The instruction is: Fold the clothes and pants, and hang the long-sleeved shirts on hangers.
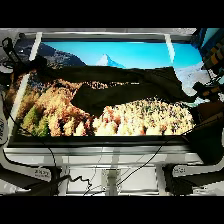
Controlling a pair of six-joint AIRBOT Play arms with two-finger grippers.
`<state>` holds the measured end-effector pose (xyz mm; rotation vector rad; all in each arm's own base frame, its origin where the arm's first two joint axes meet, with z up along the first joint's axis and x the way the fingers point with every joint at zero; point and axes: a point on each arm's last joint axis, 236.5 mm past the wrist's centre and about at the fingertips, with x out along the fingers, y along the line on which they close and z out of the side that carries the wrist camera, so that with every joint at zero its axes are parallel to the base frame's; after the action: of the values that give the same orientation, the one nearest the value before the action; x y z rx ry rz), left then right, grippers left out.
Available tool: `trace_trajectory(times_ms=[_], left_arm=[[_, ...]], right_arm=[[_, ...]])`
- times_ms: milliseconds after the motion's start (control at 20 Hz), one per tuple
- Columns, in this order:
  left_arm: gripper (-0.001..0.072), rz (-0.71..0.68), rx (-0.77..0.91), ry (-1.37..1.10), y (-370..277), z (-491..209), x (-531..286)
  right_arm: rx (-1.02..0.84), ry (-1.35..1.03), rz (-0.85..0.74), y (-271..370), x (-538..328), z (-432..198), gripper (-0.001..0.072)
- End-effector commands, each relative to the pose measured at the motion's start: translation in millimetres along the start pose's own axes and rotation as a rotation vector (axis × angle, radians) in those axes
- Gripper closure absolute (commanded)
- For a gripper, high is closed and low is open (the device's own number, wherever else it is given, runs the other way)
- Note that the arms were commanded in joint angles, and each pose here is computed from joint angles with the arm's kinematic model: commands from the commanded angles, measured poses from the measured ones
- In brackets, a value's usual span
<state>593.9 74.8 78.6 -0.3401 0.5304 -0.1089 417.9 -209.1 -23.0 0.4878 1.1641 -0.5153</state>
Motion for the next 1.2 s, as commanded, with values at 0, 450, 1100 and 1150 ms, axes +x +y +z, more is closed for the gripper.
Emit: trace_trajectory(times_ms=[0,450,1100,1150], left_arm=[[0.0551,-0.057,-0.077,0.123,-7,-14,-31],[0.0693,-0.175,-0.114,0.501,-98,-146,-152],[0.0105,-0.263,-0.065,0.635,-208,-339,-112],[0.0105,-0.249,-0.079,0.648,-210,-348,-108]], right_arm=[[0.009,0.014,0.012,2,-1,-4,0.0674],[0.007,0.113,-0.006,-2,-6,-28,0.0674],[-0.022,0.135,-0.008,-3,-7,-33,0.0674],[-0.023,0.135,-0.009,-3,-7,-33,0.0674]])
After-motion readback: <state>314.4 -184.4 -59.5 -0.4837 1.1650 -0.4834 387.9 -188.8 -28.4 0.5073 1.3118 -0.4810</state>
